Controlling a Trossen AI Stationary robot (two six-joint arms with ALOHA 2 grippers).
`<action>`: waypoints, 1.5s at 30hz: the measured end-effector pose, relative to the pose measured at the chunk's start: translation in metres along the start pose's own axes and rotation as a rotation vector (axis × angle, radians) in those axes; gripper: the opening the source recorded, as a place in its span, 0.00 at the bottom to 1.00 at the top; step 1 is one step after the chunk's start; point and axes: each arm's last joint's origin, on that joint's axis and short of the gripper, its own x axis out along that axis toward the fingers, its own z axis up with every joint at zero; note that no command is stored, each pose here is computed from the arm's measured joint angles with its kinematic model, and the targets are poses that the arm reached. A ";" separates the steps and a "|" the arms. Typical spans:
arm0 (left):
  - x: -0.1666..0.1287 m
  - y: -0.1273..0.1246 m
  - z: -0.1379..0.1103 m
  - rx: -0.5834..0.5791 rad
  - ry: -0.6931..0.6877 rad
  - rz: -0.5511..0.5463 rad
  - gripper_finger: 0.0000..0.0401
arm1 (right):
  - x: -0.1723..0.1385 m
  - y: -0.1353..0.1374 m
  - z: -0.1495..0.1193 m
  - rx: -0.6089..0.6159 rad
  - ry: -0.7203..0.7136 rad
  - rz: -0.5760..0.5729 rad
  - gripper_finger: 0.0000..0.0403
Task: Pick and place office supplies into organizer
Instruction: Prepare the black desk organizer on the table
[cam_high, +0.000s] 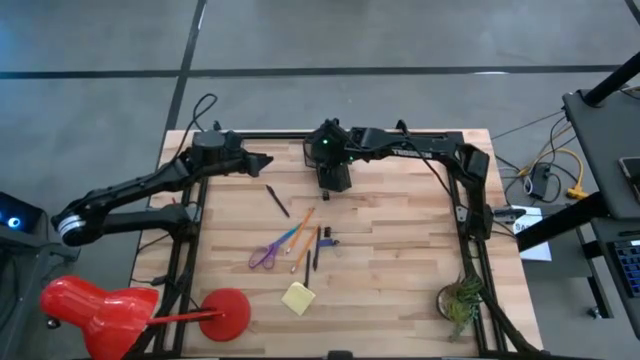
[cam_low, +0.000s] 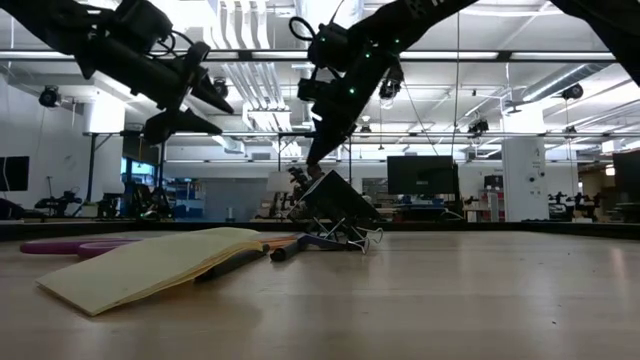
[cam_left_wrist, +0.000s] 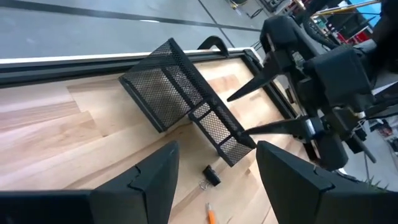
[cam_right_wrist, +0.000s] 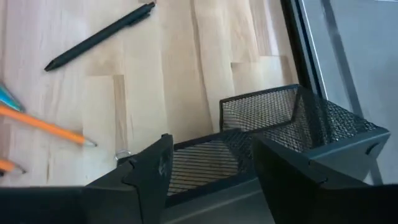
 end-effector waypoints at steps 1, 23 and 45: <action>0.001 0.000 0.000 -0.001 0.003 0.002 0.50 | 0.000 -0.003 -0.001 0.008 0.000 -0.004 0.50; 0.016 0.003 0.000 0.001 -0.004 -0.002 0.50 | 0.010 -0.017 -0.013 -0.008 0.026 0.033 0.20; 0.016 0.006 -0.003 -0.002 0.007 0.006 0.50 | 0.015 -0.029 -0.026 0.089 0.050 0.025 0.06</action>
